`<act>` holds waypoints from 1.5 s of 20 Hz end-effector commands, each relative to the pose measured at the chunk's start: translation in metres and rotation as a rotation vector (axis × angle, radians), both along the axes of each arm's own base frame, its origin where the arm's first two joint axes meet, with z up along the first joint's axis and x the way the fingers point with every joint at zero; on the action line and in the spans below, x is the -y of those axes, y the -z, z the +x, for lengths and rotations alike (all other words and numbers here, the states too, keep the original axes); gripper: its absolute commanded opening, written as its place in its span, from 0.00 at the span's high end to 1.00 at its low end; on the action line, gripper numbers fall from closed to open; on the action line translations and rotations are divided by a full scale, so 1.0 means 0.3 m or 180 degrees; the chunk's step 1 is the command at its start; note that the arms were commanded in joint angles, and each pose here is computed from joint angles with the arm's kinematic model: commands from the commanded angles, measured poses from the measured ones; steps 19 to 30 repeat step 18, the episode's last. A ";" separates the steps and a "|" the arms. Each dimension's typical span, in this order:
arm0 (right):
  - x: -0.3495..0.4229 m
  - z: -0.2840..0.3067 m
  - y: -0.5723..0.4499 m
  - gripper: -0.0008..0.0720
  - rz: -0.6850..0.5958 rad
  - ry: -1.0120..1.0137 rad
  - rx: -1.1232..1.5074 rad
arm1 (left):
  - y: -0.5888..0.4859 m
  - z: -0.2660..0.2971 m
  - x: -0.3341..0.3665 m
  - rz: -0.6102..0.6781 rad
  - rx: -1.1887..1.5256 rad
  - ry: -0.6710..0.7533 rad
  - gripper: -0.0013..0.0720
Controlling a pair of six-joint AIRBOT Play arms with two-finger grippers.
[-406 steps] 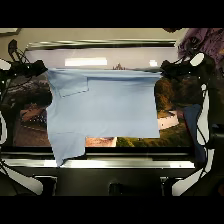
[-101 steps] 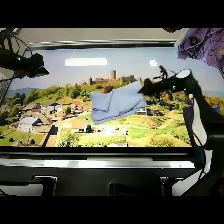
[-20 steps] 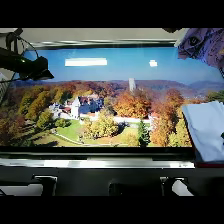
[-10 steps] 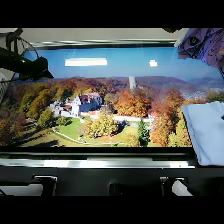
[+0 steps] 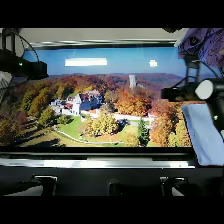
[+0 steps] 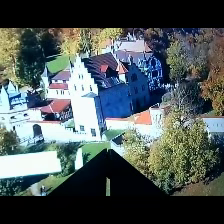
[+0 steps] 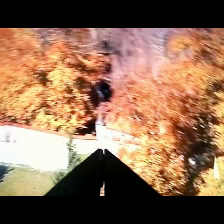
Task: Fold the clothes and pants, and hang the long-sleeved shirts on hangers.
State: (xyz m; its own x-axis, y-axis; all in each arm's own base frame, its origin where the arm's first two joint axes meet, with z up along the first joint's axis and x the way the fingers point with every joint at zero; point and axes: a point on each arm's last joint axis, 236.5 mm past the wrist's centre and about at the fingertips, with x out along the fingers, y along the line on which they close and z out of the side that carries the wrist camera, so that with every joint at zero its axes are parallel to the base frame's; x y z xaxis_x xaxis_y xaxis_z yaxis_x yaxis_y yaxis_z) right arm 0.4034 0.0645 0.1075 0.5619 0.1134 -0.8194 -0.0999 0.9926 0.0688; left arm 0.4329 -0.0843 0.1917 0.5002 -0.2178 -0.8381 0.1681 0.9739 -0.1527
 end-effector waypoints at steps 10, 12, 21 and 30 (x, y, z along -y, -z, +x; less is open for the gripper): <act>-0.313 -0.081 -0.065 0.94 0.0109 -0.0749 0.0198 | 0.000 -0.103 -0.030 0.0113 0.0416 0.0000 0.95; -0.313 -0.081 -0.066 0.94 0.0108 -0.0749 0.0200 | 0.003 -0.102 -0.030 0.0114 0.0408 0.0001 0.95; -0.313 -0.081 -0.066 0.94 0.0109 -0.0749 0.0200 | 0.003 -0.102 -0.030 0.0114 0.0408 0.0001 0.95; -0.313 -0.081 -0.066 0.94 0.0109 -0.0749 0.0200 | 0.003 -0.102 -0.030 0.0114 0.0408 0.0001 0.95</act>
